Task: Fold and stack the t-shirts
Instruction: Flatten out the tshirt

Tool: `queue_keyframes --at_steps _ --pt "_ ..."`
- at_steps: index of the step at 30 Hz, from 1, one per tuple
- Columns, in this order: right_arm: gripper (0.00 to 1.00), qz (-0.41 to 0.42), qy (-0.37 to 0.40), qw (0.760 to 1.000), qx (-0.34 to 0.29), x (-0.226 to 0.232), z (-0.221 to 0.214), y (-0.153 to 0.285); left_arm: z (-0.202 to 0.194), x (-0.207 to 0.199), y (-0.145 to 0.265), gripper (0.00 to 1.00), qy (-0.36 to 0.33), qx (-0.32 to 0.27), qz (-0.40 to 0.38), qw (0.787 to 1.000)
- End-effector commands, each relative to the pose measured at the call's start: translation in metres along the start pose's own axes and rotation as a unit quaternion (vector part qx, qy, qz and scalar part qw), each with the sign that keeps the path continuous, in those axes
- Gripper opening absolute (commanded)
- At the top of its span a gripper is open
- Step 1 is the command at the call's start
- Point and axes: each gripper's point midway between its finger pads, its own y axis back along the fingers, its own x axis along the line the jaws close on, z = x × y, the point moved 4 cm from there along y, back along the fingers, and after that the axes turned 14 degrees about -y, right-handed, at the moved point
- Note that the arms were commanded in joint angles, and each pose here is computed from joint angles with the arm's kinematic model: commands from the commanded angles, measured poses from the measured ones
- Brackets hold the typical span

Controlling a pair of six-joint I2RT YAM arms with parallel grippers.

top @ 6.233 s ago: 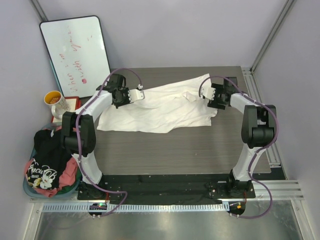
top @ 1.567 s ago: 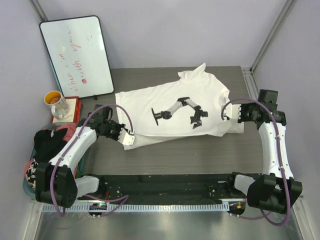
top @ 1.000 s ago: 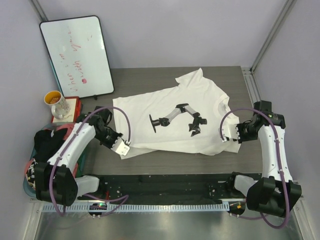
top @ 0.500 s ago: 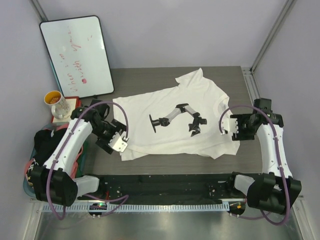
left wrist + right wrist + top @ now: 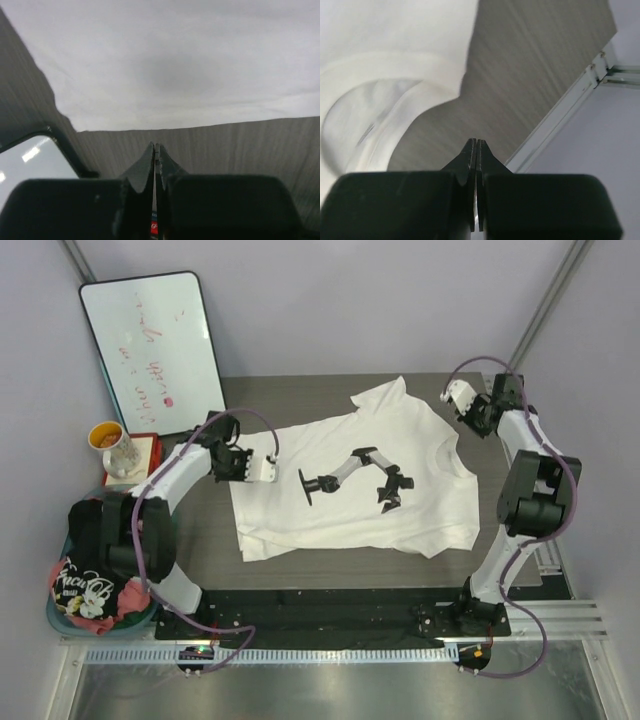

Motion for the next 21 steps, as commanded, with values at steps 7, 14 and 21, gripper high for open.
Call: queue_keyframes --at_steps 7,14,21 --pt "0.01 -0.012 -0.066 0.992 -0.109 -0.029 0.086 -0.058 -0.046 0.077 -0.009 0.0 0.067 0.147 0.103 0.981" --pt "0.01 0.049 -0.061 0.989 -0.129 0.011 0.114 -0.094 -0.051 0.088 -0.027 0.0 0.075 0.181 0.099 0.976" --pt "0.01 0.021 -0.068 0.992 -0.105 0.011 0.111 -0.131 -0.051 0.096 -0.042 0.0 0.078 0.183 0.094 0.975"
